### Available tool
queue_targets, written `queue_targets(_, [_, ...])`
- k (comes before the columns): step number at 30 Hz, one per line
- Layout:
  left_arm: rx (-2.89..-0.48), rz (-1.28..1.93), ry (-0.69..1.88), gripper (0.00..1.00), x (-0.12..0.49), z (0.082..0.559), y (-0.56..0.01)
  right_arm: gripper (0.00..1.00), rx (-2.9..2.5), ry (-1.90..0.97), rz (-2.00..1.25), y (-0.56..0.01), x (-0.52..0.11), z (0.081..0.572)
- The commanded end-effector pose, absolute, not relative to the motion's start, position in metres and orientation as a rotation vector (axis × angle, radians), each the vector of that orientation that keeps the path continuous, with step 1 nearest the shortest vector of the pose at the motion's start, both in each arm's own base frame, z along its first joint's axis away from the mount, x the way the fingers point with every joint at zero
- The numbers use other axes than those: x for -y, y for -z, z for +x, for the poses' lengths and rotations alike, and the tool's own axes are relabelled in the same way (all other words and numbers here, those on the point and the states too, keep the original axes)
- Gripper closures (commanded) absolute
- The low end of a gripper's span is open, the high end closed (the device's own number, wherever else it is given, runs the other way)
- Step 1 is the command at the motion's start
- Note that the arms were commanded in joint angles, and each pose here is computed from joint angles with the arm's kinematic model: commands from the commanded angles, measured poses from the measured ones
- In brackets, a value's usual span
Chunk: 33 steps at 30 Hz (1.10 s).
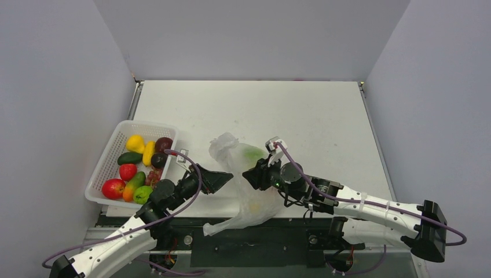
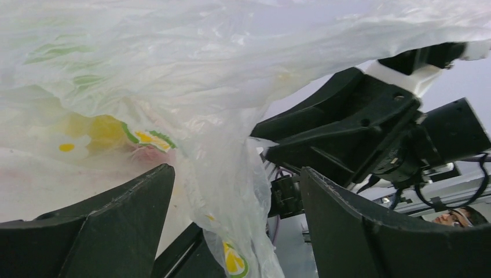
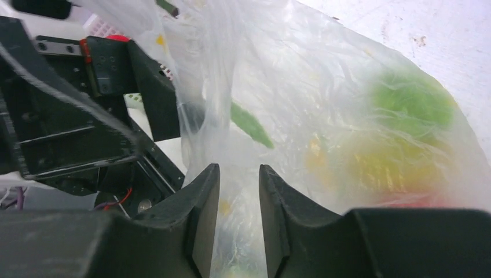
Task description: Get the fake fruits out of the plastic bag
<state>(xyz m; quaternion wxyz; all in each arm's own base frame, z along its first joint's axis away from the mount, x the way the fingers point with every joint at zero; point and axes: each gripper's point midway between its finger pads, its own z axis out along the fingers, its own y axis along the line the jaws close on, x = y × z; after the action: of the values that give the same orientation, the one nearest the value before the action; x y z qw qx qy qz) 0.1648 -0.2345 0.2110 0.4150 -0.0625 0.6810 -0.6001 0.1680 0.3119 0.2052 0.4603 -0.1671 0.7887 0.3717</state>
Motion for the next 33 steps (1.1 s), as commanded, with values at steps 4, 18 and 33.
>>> queue_targets(4, [-1.787,-0.179,1.426,0.36,0.231,0.171,-0.192,0.65,-1.871,-1.103,-0.45,-0.233,-0.337,0.153])
queue_targets(18, [-1.789,-0.116,1.377,0.61,0.246,0.188,-0.199,0.62,-1.91,-1.106,-0.473,-0.221,-0.359,0.151])
queue_targets(33, [-1.716,-0.104,1.4,0.91,0.236,0.18,-0.215,0.58,-2.008,-1.053,-0.459,-0.191,-0.368,0.153])
